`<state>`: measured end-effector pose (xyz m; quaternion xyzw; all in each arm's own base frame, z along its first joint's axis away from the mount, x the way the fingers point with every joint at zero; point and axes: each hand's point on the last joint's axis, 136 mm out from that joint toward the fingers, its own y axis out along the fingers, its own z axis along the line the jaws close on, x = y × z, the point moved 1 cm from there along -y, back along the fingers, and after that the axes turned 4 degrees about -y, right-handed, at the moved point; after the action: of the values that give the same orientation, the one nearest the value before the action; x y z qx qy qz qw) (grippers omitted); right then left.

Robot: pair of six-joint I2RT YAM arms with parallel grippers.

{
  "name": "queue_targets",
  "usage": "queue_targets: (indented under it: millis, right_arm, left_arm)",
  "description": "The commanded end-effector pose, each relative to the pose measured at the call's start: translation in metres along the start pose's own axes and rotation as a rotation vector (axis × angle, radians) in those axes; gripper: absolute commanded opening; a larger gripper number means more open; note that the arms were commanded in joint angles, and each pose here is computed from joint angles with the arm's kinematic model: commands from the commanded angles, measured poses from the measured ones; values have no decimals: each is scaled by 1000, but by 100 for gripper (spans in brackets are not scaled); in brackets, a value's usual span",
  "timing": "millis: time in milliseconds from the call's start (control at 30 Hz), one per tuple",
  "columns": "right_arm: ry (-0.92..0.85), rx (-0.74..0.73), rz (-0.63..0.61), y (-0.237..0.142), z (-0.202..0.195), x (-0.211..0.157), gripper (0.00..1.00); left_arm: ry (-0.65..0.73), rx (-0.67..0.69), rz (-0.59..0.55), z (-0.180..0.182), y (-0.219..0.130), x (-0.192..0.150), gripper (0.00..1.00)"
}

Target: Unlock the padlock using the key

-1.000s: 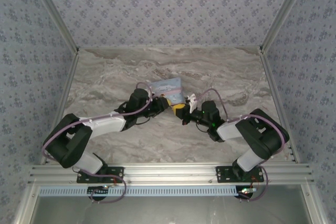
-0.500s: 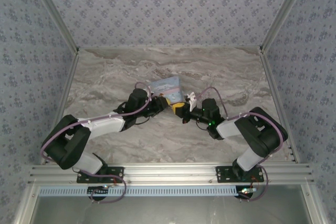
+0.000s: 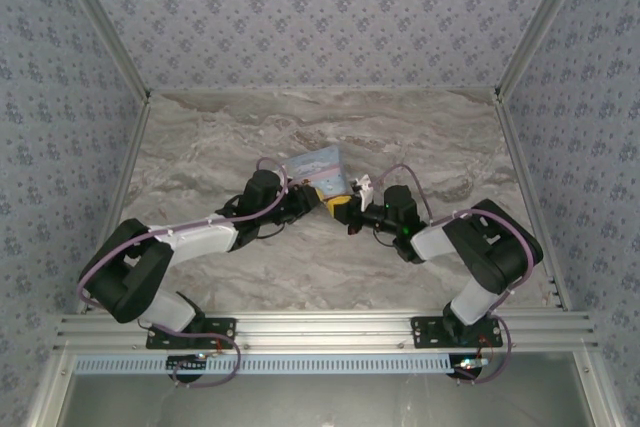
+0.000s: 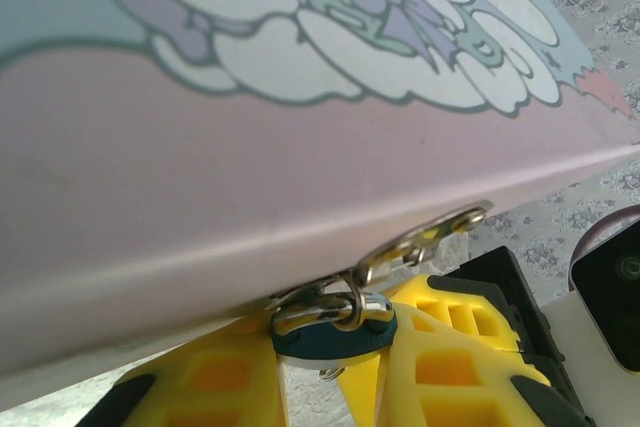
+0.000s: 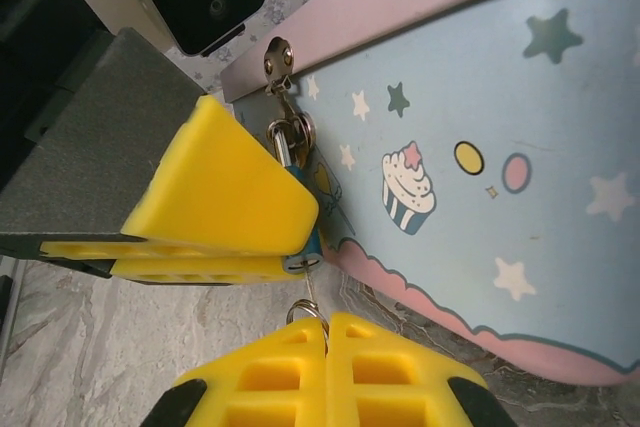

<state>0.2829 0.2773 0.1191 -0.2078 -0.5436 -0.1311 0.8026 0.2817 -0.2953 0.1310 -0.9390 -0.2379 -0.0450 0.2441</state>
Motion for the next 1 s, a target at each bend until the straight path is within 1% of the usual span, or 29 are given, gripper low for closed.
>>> queue_targets:
  millis: [0,300,567,767,967]
  right_arm:
    - [-53,-5,-65,5,-6,26,0]
    - [-41,16,-48,8,-8,21,0]
    - [-4,57,-74,9,-5,31,0]
    - [15,73,-65,7,-6,32,0]
    - [29,84,-47,8,-7,32,0]
  left_arm:
    - [55,-133,50,-40,-10,-9,20]
    - [53,-135,47,-40,-10,-8,20]
    - [59,-120,49,-36,-9,-8,20]
    - [60,-109,51,-29,-9,-9,20]
    - [61,-117,53,-31,-9,-8,20]
